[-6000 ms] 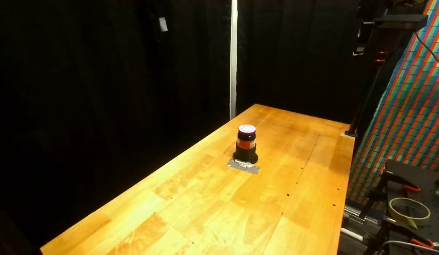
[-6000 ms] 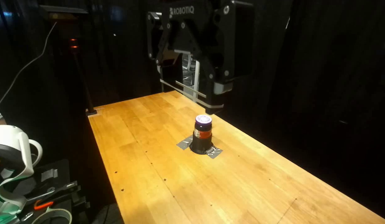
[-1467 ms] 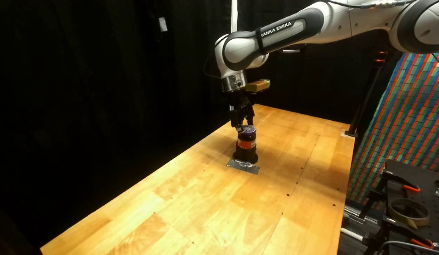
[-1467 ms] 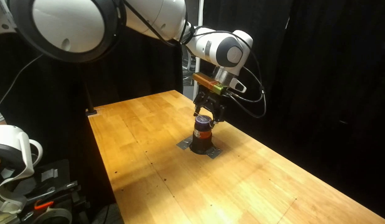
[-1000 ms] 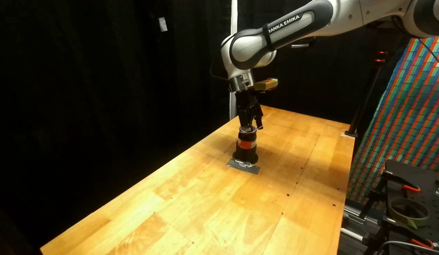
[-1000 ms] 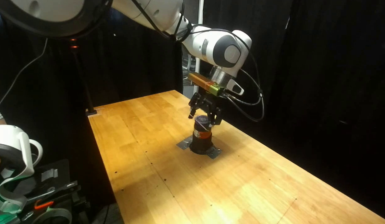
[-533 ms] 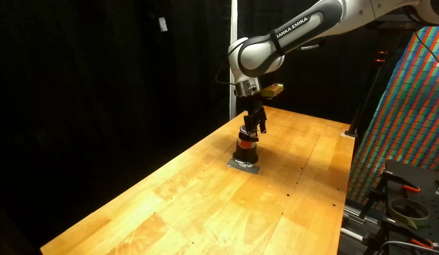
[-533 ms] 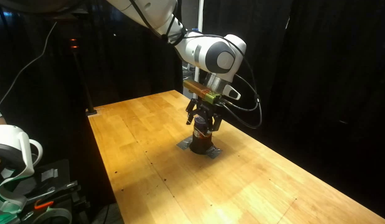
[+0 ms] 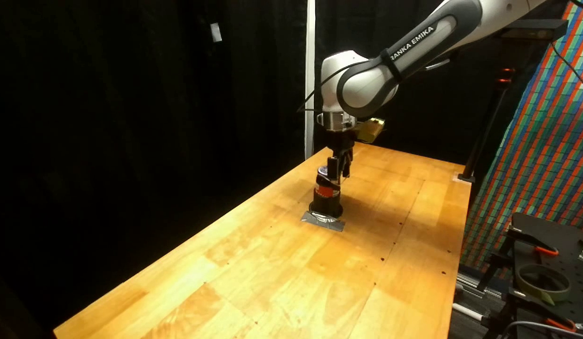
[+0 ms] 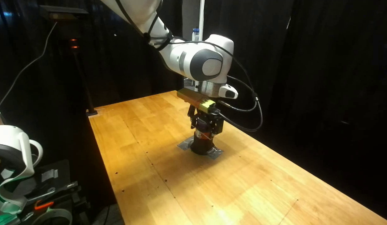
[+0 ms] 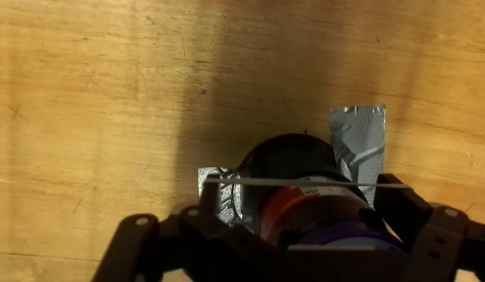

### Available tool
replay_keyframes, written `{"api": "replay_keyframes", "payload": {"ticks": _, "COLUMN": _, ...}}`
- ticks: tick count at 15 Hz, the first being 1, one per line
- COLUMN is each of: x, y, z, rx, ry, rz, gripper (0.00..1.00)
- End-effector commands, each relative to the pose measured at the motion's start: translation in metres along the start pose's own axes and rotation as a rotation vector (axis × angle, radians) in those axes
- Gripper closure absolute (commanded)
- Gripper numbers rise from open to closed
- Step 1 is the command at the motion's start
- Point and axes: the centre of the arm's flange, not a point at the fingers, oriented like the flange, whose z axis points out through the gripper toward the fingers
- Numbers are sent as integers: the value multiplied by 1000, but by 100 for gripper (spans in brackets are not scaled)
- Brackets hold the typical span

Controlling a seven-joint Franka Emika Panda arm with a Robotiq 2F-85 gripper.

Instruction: Put the rubber band around the jar.

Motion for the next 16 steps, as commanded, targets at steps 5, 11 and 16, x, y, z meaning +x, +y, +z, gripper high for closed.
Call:
{"api": "replay_keyframes", "payload": {"ticks": 5, "x": -40, "y": 6, "z": -4, "rx": -67, "ry": 187, "rz": -14, "gripper": 0}}
{"api": "replay_keyframes", "payload": {"ticks": 11, "x": -61, "y": -1, "z": -7, "rx": -42, "ry": 315, "rz": -122, "gripper": 48}}
{"api": "replay_keyframes", "payload": {"ticks": 16, "x": -79, "y": -2, "z": -6, "rx": -56, "ry": 411, "rz": -190, "gripper": 84}}
